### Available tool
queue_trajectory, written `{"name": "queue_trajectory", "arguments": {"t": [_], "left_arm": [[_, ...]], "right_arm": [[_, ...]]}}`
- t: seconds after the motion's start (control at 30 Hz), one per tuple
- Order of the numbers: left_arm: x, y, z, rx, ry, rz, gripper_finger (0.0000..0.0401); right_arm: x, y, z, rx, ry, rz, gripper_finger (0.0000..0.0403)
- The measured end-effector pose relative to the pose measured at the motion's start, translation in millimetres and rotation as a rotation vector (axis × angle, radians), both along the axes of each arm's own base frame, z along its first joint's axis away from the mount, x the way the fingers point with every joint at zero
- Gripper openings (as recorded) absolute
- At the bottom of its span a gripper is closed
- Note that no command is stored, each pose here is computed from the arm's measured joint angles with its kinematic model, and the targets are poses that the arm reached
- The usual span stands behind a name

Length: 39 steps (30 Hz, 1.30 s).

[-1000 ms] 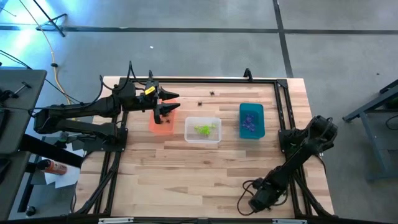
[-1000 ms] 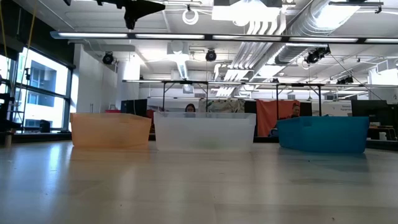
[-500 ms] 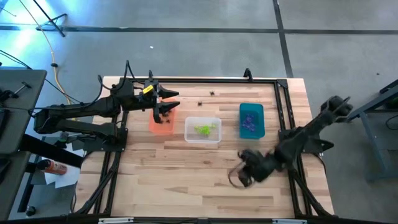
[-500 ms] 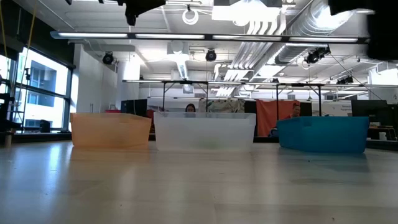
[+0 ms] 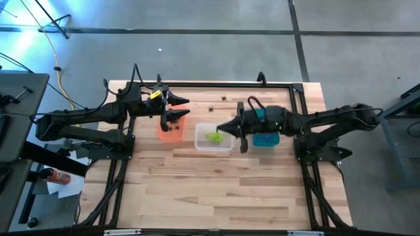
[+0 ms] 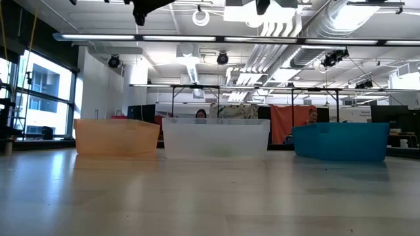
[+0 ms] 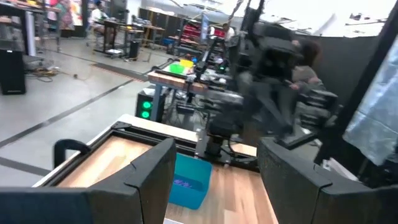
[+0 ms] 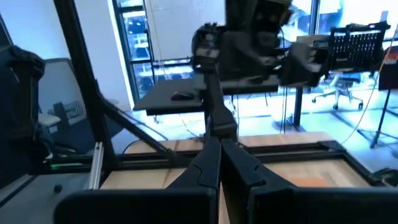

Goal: Sort Halloween decoration
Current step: Put the black spider toy into the orange bin

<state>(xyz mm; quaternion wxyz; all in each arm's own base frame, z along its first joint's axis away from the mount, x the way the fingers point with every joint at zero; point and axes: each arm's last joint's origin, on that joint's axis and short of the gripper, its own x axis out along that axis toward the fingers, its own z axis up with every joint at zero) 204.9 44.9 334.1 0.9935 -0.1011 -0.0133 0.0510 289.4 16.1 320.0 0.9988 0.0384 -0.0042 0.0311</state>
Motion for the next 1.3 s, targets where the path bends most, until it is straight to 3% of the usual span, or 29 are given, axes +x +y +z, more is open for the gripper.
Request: {"name": "queue_trajectory", "arguments": {"t": [0.2, 0.4, 0.63, 0.83, 1.0, 1.13, 1.3], "left_arm": [[8.7, -5.8, -4.4, 0.006, 0.013, -0.051, 0.0213], [26.7, -13.9, -15.5, 0.093, 0.048, -0.125, 0.0213], [51.1, -14.4, -19.2, 0.042, -0.074, -0.235, 0.0213], [70.8, -14.1, -21.5, -0.019, -0.064, -0.335, 0.0213], [73.6, -13.8, -13.7, -0.013, -0.087, -0.343, 0.0213], [73.3, -16.9, -10.3, -0.008, -0.091, -0.456, 0.0209], [73.5, -17.0, -10.4, -0.009, -0.089, -0.456, 0.0168]], "right_arm": [[0.4, -18.6, 4.3, -0.010, -0.047, 0.001, 0.0000], [0.3, -19.7, 5.7, -0.034, -0.063, -0.002, 0.0000], [13.6, -19.5, 15.6, -0.073, -0.110, 0.009, 0.0000], [31.7, -22.3, 23.3, -0.093, -0.118, 0.148, 0.0000], [34.5, -26.7, 25.3, -0.095, -0.116, 0.172, 0.0000], [34.1, -30.8, 25.5, -0.095, -0.117, 0.172, 0.0000], [34.9, -31.4, 23.6, -0.079, -0.106, 0.209, 0.0000]]}}
